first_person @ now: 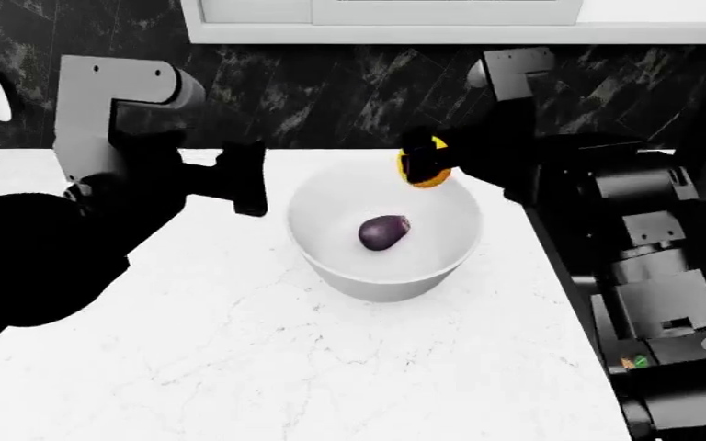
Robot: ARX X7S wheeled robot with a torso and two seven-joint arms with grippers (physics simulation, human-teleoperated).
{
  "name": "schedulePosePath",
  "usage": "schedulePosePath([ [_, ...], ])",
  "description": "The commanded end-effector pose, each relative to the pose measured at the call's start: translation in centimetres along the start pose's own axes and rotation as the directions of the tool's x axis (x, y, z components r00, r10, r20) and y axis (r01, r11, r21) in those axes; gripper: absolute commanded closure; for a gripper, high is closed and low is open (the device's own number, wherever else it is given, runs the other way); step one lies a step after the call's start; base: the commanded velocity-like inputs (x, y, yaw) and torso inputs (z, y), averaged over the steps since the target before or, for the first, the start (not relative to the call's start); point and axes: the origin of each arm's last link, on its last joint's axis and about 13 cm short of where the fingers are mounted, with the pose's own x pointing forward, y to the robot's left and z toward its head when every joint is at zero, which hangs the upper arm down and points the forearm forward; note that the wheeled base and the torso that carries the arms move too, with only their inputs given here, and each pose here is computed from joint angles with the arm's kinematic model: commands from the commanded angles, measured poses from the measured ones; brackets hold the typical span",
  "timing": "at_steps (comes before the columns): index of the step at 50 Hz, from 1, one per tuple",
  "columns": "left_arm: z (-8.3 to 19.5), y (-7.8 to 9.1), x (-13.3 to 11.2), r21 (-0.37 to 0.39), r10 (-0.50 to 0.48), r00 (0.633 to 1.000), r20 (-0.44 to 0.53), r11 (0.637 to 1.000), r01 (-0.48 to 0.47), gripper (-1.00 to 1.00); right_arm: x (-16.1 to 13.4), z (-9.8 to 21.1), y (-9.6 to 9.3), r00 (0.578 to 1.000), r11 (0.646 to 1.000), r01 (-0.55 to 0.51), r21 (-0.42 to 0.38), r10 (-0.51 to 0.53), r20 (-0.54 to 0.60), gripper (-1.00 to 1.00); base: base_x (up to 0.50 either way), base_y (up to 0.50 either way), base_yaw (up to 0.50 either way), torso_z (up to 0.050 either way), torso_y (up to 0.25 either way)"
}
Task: Pick the eggplants and oranges from the sink and place them in one bowl. Place the carrot in the other bowl. Then turn off the sink faucet.
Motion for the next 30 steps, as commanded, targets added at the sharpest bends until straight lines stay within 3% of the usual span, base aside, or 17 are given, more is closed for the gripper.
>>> schedulePosePath([
  [1,-1.7,1.1,-3.1,0.023,0.087,0.996,0.023,0.996,-0.088,-1.00,3.8,-0.4,1.0,0.992,0.996,-0.083,-0.025,0.080,-0.096,1.00,0.00,0.00,0.00,0.000,0.000],
  [16,-2.7,0.9,-3.0,0.040,0.077,0.997,0.004,0.996,-0.078,-1.00,4.1,-3.4,1.0,0.982,0.997,-0.073,0.023,0.076,-0.172,1.00,0.00,0.00,0.00,0.000,0.000],
  [30,-2.9,0.8,-2.8,0.040,0.074,0.997,-0.001,0.996,-0.074,-1.00,4.3,-3.5,1.3,0.976,0.995,-0.096,0.010,0.096,-0.193,1.00,0.00,0.00,0.00,0.000,0.000],
])
